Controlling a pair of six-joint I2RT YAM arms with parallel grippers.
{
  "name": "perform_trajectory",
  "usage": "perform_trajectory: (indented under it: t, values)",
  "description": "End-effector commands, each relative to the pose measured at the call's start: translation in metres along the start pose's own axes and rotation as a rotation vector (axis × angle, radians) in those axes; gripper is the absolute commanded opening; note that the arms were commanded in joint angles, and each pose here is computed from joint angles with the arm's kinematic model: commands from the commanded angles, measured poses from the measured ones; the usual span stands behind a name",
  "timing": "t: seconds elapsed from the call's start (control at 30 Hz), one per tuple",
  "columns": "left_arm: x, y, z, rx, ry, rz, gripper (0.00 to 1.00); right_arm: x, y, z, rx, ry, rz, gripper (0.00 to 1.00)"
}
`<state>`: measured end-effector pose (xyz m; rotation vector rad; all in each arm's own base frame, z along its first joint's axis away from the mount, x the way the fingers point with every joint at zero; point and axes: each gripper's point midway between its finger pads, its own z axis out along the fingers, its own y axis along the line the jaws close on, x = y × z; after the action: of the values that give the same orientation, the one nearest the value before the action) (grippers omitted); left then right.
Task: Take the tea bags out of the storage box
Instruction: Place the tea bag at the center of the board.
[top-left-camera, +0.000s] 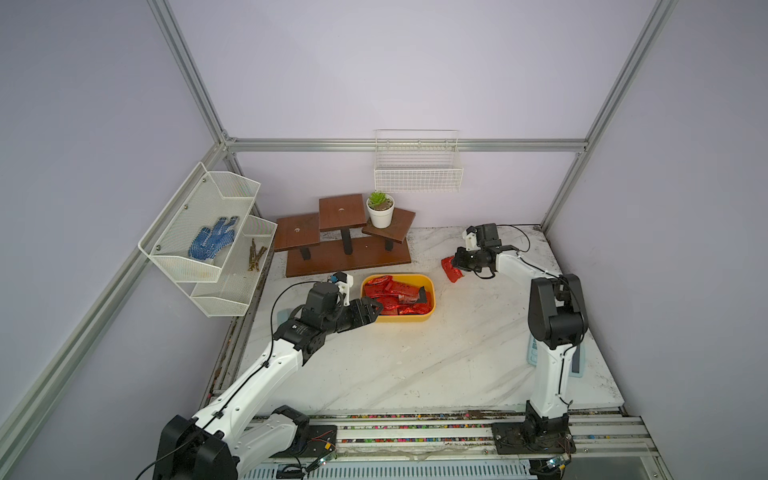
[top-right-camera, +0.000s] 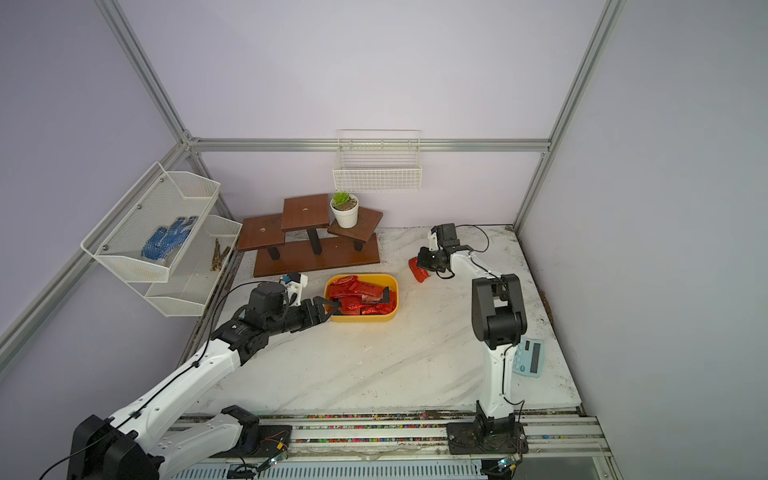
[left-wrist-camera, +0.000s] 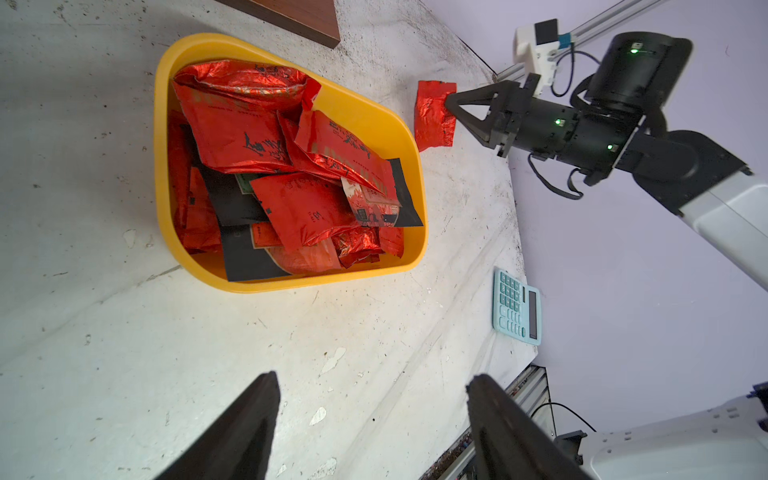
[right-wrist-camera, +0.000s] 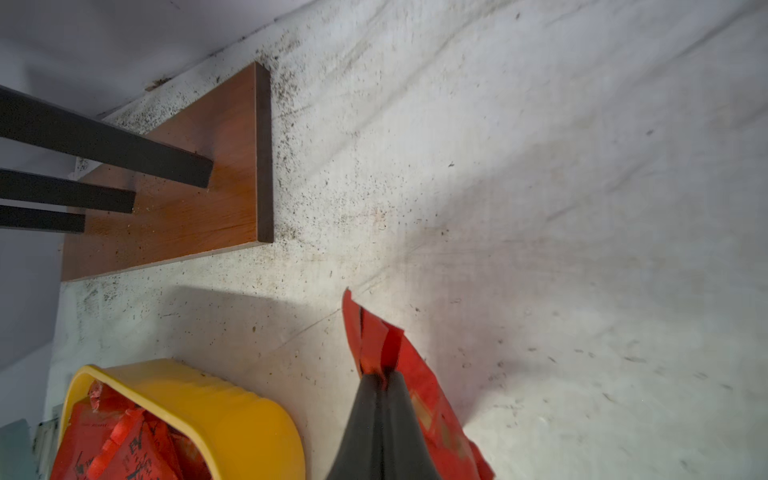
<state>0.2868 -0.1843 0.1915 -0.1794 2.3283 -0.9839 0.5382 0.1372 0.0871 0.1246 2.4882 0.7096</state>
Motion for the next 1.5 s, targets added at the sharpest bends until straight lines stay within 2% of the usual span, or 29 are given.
perform_trajectory:
  t: [0.0,0.2,0.23,0.27,0.4,0.5,0.67,0.8,0.9,1.07,1.3,1.47]
  values:
    - [-0.007,-0.009,-0.009,0.015,-0.033,0.027,0.75,-0.005,0.009,0.006,-0.12,0.047,0.073,0.0]
    - [-0.004,-0.004,-0.011,-0.006,-0.033,0.023,0.76,-0.013,-0.005,0.021,-0.125,0.042,0.122,0.0]
    - [-0.003,-0.003,-0.011,-0.008,-0.032,0.023,0.77,-0.015,-0.007,0.022,-0.115,0.035,0.126,0.02]
    - [-0.003,-0.002,-0.01,-0.009,-0.031,0.022,0.77,-0.016,-0.01,0.023,-0.106,0.029,0.129,0.08]
    - [-0.002,-0.002,-0.009,-0.01,-0.025,0.017,0.77,-0.027,-0.02,0.016,-0.053,-0.012,0.128,0.46]
    - [-0.004,-0.002,-0.01,-0.013,-0.032,0.013,0.78,-0.036,-0.026,0.003,0.018,-0.054,0.107,0.56]
    - [-0.006,-0.001,-0.012,-0.024,-0.045,0.008,0.78,-0.046,-0.033,-0.03,0.139,-0.139,0.075,0.56]
    - [-0.008,0.001,-0.013,-0.042,-0.055,0.006,0.78,-0.049,-0.03,-0.06,0.186,-0.201,0.052,0.48]
    - [-0.011,0.002,-0.014,-0.055,-0.063,0.009,0.78,-0.046,-0.016,-0.077,0.159,-0.224,0.033,0.44]
    - [-0.019,0.002,-0.016,-0.085,-0.082,0.027,0.79,-0.028,0.022,-0.087,0.092,-0.206,-0.043,0.43]
    - [-0.028,0.001,-0.015,-0.106,-0.092,0.047,0.79,0.011,0.092,-0.085,0.008,-0.158,-0.183,0.42]
    - [-0.032,0.007,-0.018,-0.121,-0.116,0.039,0.8,0.039,0.138,-0.074,-0.098,-0.117,-0.203,0.42]
